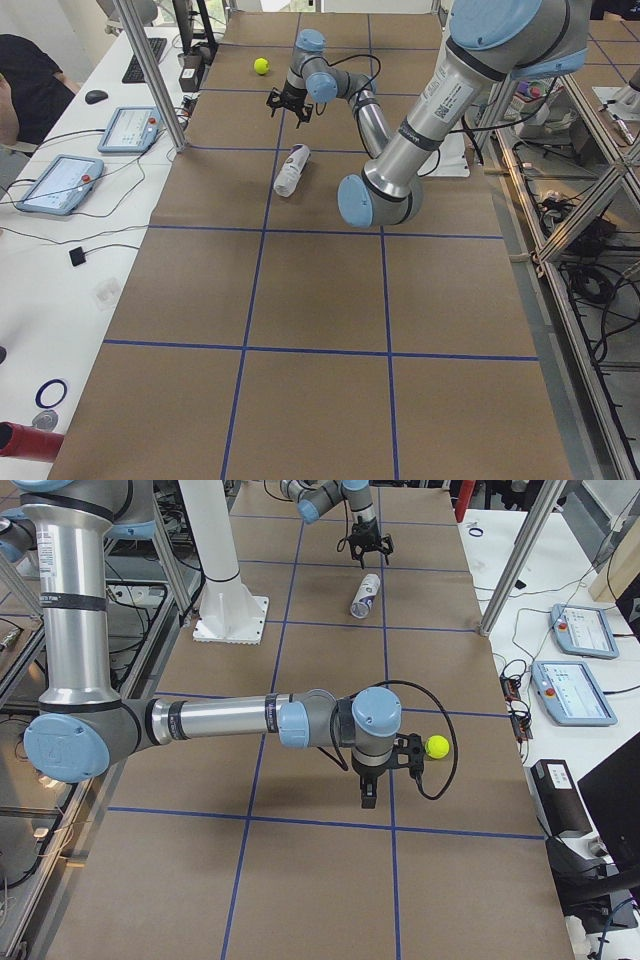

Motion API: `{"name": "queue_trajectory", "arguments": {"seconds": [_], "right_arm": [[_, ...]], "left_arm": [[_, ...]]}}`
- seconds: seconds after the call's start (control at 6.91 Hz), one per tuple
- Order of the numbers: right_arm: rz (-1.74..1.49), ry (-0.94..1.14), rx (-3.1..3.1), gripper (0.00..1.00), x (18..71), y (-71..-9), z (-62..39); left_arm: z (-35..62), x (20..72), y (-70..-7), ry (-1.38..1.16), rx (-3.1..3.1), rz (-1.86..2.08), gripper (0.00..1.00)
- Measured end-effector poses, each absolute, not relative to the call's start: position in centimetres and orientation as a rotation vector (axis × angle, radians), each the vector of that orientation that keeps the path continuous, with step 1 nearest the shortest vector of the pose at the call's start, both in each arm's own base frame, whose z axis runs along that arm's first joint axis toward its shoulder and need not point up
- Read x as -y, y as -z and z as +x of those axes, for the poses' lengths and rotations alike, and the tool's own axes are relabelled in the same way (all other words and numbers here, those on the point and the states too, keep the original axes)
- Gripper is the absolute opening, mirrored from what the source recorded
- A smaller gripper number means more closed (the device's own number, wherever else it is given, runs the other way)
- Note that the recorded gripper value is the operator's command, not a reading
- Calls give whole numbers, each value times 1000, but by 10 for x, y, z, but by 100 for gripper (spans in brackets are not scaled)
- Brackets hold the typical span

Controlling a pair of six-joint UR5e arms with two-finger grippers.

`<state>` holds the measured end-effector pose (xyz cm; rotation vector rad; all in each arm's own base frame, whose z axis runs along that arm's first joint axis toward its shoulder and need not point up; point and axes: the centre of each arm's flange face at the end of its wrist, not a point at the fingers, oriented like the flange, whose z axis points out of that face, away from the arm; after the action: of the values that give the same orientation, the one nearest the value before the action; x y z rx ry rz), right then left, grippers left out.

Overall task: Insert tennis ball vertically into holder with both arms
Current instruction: 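Move the left gripper down over the white tennis-ball can, then close the left gripper around the open end of the can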

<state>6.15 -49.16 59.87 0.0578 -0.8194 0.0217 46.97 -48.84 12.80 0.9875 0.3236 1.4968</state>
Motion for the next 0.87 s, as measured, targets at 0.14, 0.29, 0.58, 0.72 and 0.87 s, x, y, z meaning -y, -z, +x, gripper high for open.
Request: {"name": "queue_trajectory", "arguments": {"seconds": [0.14, 0.29, 0.58, 0.72, 0.87], "right_arm": [[57, -22, 819, 99, 493, -599, 61], [57, -22, 819, 99, 493, -599, 61], [57, -21, 820, 99, 493, -599, 61], [56, -22, 820, 99, 493, -599, 61], [55, -22, 819, 99, 493, -600, 61]], "left_arm": [[487, 476, -130, -1519, -315, 970, 100], [502, 465, -136, -1535, -319, 945, 99], [529, 454, -150, -1552, -333, 894, 99], [540, 450, -158, -1556, -339, 870, 99], [551, 449, -164, -1553, -346, 849, 99]]}}
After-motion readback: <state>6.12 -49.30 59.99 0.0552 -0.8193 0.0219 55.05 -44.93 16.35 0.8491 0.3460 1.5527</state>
